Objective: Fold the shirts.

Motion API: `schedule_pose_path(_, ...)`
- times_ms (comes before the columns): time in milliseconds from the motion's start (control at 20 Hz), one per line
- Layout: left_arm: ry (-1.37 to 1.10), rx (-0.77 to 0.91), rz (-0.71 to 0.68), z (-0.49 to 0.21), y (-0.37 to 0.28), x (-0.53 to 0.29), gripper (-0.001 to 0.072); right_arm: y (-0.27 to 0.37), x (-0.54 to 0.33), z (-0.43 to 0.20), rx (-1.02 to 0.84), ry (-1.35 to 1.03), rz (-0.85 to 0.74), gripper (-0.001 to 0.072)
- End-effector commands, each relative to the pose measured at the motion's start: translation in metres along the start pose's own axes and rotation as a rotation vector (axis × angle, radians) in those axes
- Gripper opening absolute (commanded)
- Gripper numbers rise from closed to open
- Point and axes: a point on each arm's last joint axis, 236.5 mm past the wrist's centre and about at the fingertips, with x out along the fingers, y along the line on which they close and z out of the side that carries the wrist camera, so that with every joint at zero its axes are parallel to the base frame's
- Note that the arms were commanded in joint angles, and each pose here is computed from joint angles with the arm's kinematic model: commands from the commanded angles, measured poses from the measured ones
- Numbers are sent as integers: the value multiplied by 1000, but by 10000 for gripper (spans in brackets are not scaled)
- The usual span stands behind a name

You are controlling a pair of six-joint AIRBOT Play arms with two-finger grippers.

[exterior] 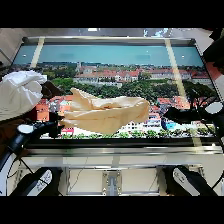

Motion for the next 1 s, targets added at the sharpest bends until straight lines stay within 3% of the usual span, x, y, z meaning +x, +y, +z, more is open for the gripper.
schedule_pose_path(0, -70, -83, -43, 19, -8, 8, 243, 2, 0, 0, 2, -2, 7, 383)
schedule_pose_path(50, -86, -79, -50, 23, -10, 7, 70, 2, 0, 0, 2, -2, 8, 383)
schedule_pose_path(100, -92, -73, -52, 24, -10, 7, 11, 2, 0, 0, 2, -2, 8, 383)
schedule_pose_path(350, -105, -35, -55, 27, -11, 7, 11, -1, 14, 10, 41, -20, 22, 383)
schedule_pose_path(600, -106, -33, -58, 27, -12, 6, 11, 23, 73, 1, 79, 91, 172, 383)
schedule_pose_path(950, -114, -25, -79, 27, -18, 1, 12, 34, 134, -7, 121, 142, 168, 384)
